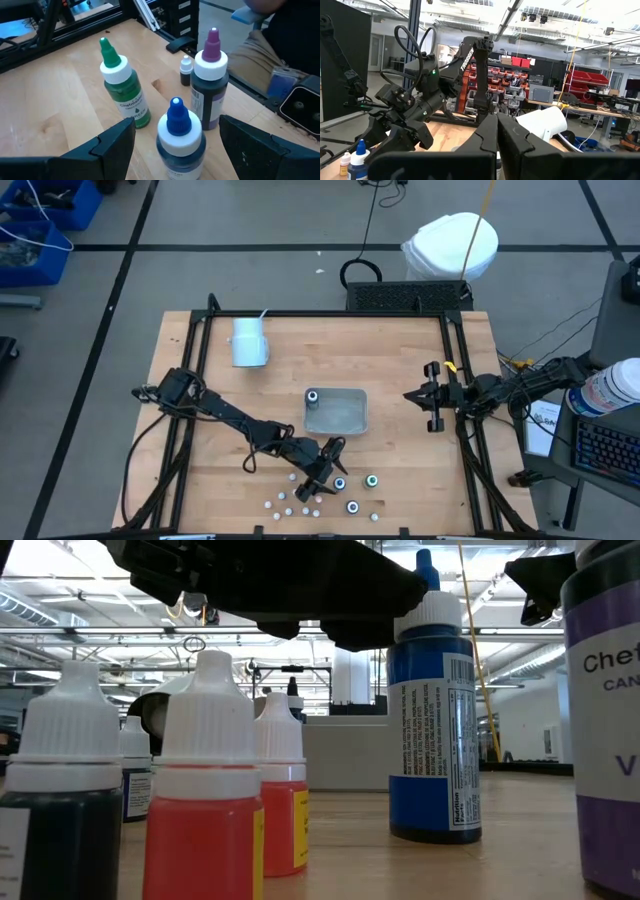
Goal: Pick & Place food coloring
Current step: Put the large blue food coloring bottle into the white container
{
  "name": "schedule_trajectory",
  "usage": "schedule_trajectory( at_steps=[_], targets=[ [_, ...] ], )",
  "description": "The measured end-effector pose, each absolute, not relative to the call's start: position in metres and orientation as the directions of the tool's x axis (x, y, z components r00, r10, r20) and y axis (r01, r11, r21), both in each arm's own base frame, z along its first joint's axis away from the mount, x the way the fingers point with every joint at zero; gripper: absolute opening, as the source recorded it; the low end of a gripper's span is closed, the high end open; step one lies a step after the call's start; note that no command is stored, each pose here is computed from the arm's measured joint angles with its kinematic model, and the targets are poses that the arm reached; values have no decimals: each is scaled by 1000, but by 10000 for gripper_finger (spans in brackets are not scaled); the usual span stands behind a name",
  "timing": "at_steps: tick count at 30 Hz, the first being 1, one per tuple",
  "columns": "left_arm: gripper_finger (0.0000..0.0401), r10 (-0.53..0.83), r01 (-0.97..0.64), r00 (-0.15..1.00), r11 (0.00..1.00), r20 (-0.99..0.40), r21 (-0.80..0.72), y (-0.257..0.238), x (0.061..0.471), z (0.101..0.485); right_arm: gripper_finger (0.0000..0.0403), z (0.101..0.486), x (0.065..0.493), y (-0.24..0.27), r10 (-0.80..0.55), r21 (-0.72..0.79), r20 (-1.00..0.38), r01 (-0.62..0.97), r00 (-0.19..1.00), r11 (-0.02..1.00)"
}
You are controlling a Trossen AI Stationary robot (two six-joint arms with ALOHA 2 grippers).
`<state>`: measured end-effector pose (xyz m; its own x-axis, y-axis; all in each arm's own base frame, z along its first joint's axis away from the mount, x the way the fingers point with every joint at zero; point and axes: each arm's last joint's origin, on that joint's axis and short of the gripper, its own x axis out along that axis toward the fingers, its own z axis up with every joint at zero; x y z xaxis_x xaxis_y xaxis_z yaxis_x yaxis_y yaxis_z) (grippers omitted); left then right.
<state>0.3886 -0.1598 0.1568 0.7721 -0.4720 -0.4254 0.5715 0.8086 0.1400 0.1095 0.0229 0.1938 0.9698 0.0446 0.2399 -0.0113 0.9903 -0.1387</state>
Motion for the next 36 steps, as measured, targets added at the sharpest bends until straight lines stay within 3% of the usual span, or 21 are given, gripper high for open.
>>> schedule_trajectory(
  at_steps=[36],
  targets=[
    [284, -454, 559, 787, 811, -418, 171, -159, 389, 158, 0, 194, 110, 23, 45, -139, 239, -11, 970, 990]
  ],
)
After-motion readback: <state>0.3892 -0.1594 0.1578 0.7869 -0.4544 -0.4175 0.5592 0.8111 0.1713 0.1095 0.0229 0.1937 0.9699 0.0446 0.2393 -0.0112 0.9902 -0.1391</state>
